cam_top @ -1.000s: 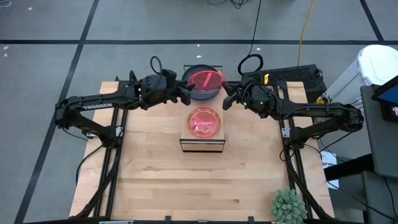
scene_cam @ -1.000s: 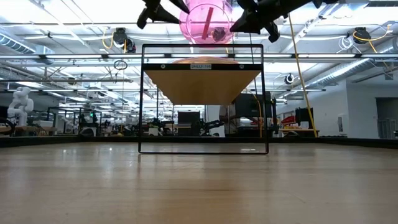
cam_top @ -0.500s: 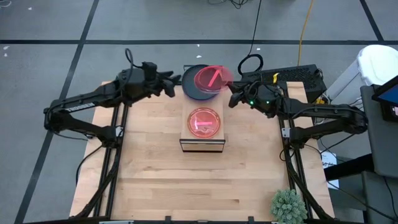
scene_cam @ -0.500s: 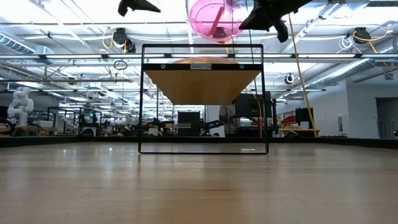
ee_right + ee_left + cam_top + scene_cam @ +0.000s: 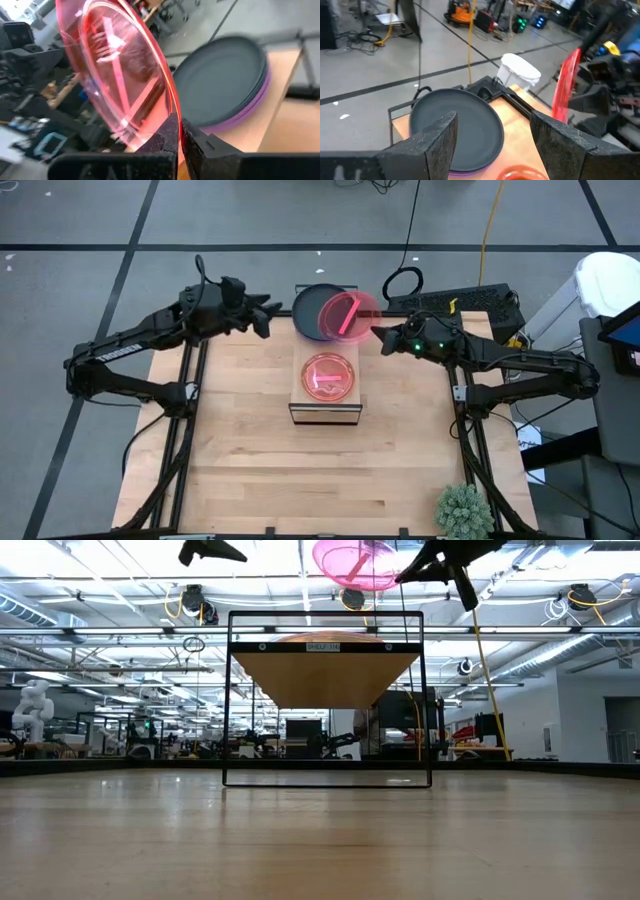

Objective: Place and stack plates onto a shelf
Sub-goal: Stack the pink plate on top of the other pink plate on the shelf

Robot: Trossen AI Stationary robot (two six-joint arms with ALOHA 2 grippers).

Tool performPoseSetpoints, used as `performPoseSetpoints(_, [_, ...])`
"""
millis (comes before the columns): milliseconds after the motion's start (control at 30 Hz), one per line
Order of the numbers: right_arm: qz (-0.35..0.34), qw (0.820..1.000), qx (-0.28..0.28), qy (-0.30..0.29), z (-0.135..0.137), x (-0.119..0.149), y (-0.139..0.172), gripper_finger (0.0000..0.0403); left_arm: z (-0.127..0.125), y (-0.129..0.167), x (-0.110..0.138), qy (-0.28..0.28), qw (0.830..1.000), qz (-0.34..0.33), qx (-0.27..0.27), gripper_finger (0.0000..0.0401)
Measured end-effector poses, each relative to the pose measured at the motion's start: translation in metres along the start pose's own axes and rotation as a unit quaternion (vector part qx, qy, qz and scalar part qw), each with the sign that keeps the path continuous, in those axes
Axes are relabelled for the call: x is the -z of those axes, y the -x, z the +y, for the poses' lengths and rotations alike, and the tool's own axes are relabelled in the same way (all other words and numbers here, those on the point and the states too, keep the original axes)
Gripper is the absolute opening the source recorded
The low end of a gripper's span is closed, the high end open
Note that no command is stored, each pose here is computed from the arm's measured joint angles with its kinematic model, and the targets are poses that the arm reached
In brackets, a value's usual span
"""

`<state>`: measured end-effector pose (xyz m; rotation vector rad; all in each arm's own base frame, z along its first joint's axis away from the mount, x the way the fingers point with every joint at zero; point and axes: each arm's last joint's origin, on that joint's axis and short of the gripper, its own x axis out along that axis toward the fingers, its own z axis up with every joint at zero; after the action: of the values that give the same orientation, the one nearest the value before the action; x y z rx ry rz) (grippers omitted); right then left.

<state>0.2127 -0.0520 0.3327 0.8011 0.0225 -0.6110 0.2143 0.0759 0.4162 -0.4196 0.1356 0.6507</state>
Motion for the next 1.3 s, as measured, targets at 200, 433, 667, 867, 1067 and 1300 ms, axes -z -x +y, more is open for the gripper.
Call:
performPoseSetpoints(200, [0.060,0.996,-0.002,-0.060,-0.003,0.007,-0.001,0.0000,-0.002,0.000,0.001,-0.011,0.999,0.015,0.030,0.0253])
performPoseSetpoints(433, [0.106,0.989,-0.006,-0.100,-0.004,0.013,-0.004,0.0000,-0.001,0.000,0.004,-0.024,0.998,0.034,0.040,0.0253])
performPoseSetpoints(667, [0.152,0.979,-0.010,-0.132,-0.004,0.022,-0.015,0.0000,-0.004,0.002,0.011,-0.033,0.994,0.074,0.068,0.0252])
performPoseSetpoints(867, [0.195,0.969,-0.014,-0.151,-0.005,0.032,-0.028,0.0000,-0.011,0.004,0.016,-0.040,0.987,0.104,0.116,0.0246])
performPoseSetpoints(1067, [0.215,0.962,-0.049,-0.159,0.000,0.035,-0.038,0.0000,-0.017,0.007,0.020,-0.046,0.979,0.126,0.153,0.0176])
performPoseSetpoints(1300, [0.247,0.950,-0.063,-0.180,0.001,0.038,-0.042,0.0000,-0.019,0.008,0.022,-0.056,0.976,0.130,0.166,0.0084])
